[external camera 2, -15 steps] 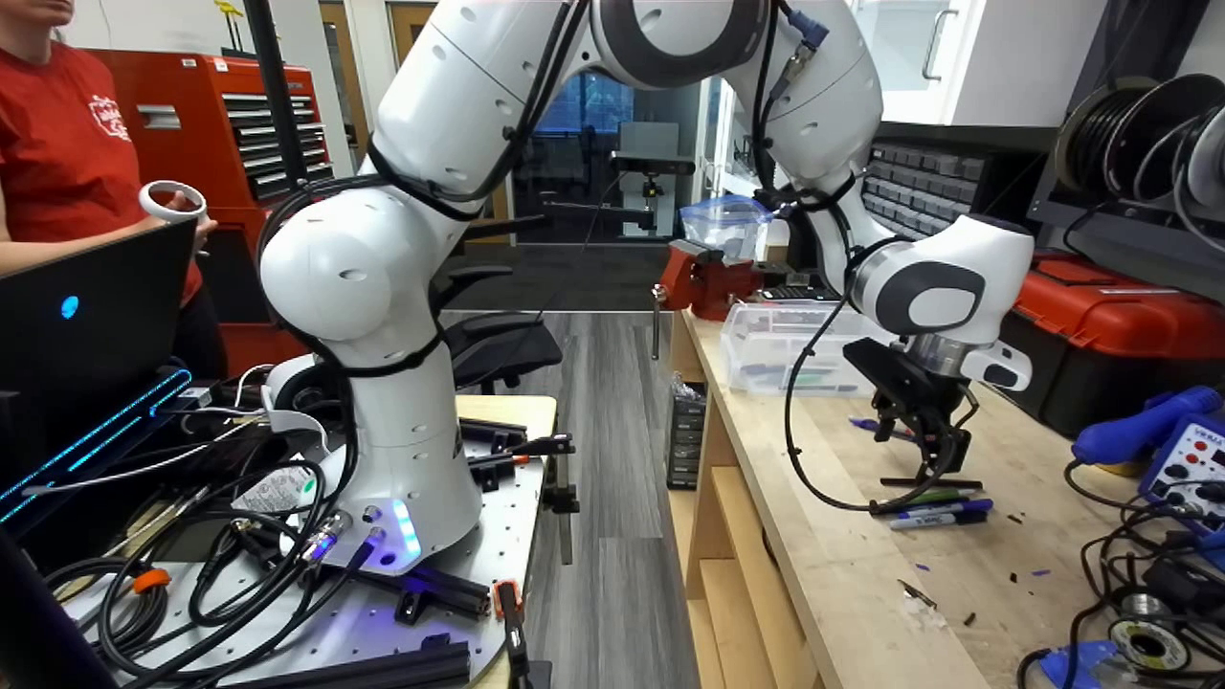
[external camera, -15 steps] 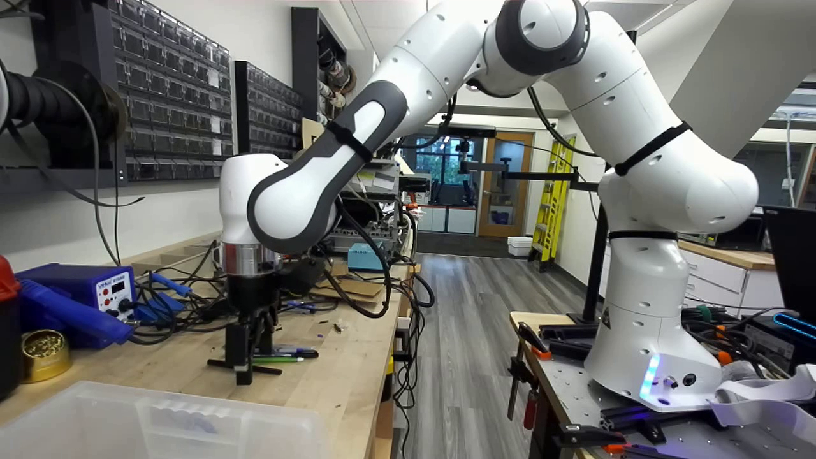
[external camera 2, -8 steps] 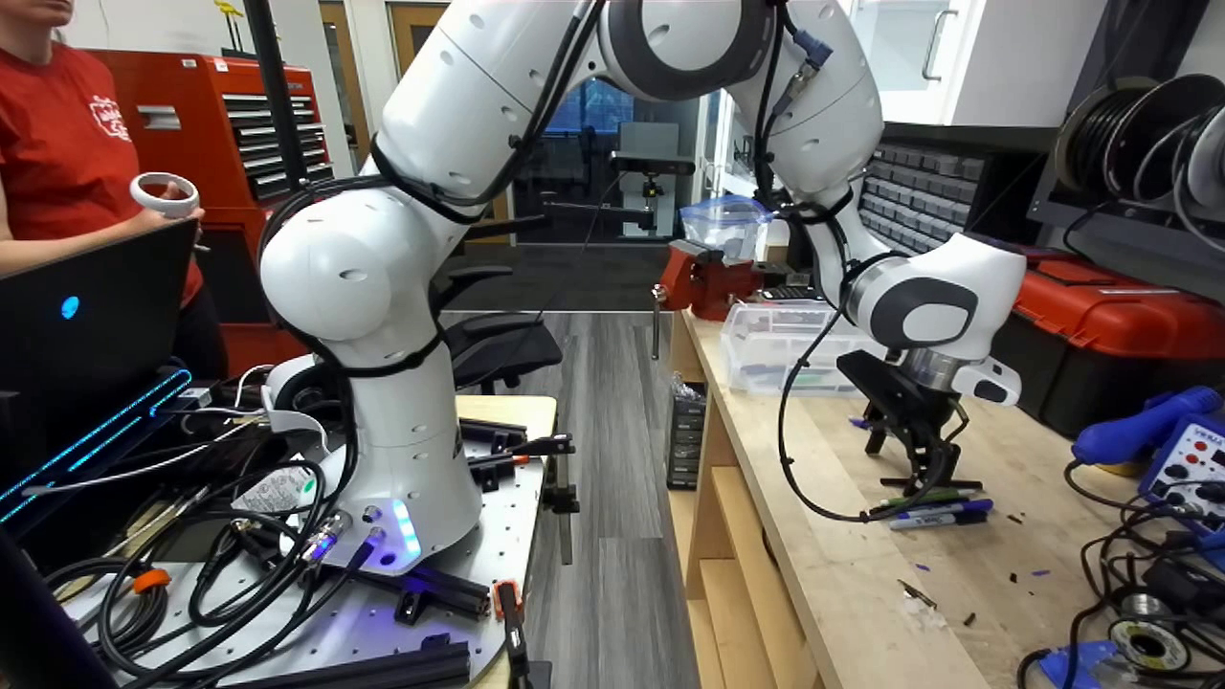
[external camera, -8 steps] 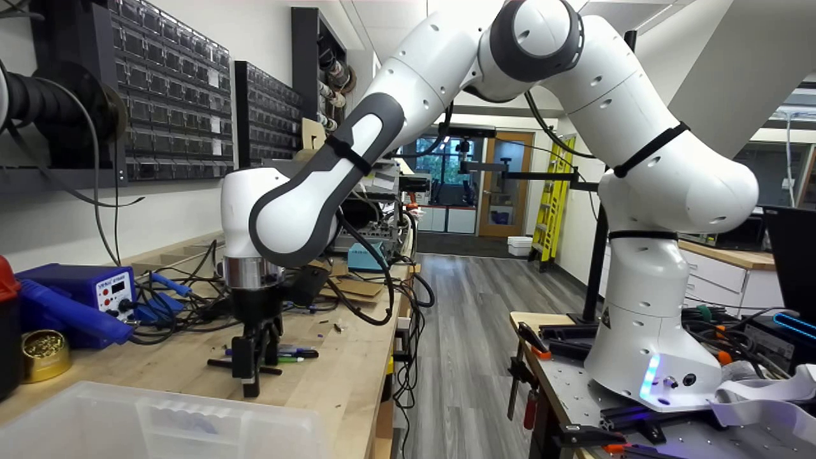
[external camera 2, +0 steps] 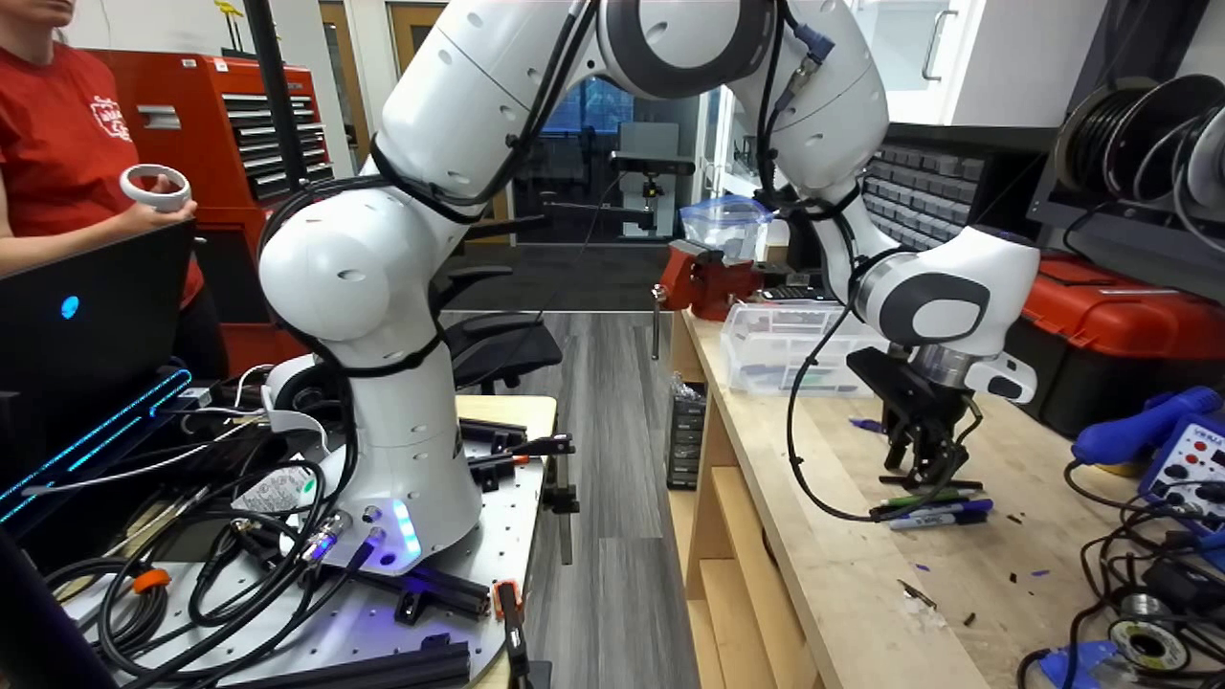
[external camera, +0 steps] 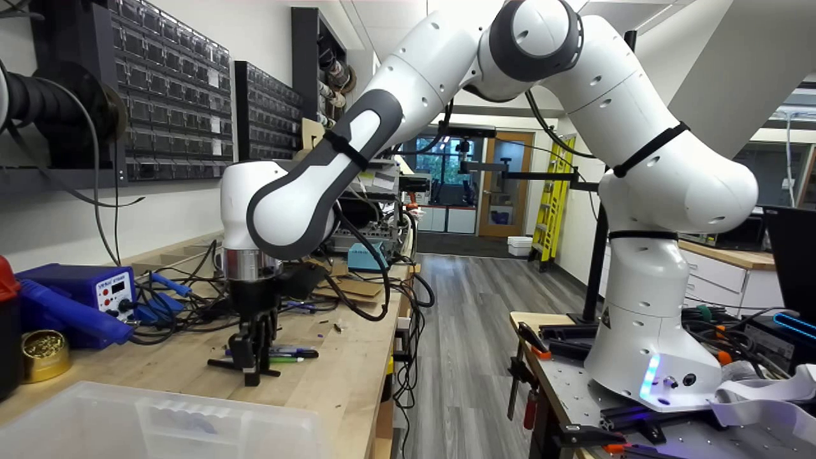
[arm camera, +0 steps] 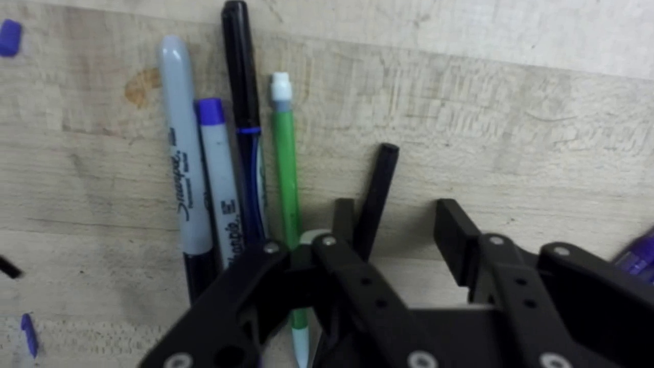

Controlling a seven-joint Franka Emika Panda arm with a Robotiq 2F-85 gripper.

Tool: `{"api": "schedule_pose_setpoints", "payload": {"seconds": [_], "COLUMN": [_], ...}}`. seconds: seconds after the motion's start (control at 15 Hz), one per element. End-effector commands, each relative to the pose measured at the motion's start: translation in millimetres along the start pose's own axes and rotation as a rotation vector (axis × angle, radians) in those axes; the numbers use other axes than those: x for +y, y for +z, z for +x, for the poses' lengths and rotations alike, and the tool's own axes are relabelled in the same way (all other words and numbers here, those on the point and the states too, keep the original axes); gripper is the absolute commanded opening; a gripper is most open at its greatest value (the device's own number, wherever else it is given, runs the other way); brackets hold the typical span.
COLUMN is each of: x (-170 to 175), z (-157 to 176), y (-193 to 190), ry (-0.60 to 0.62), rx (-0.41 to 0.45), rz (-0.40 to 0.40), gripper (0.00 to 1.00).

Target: Pick up the pen and put it in the box

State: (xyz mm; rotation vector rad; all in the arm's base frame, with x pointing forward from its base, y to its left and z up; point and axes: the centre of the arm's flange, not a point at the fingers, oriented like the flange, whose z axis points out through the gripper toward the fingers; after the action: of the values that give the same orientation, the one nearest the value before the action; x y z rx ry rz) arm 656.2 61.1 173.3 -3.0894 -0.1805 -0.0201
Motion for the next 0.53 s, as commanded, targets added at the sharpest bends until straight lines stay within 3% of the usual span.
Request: {"api": "schedule_pose_setpoints", "payload": {"seconds": [0.0, 0.13, 0.47], "x": [4.2, 5.9, 0.0], "z": [-3.2, -2.4, -1.5], "y": [-8.6, -10.4, -41.3], "ry": [0.015, 0.015, -0.009], "rx": [0.002, 0.003, 0.051], "rz": [0.020, 0.022, 0.031], "gripper": [0.15, 0.02, 0.02]}}
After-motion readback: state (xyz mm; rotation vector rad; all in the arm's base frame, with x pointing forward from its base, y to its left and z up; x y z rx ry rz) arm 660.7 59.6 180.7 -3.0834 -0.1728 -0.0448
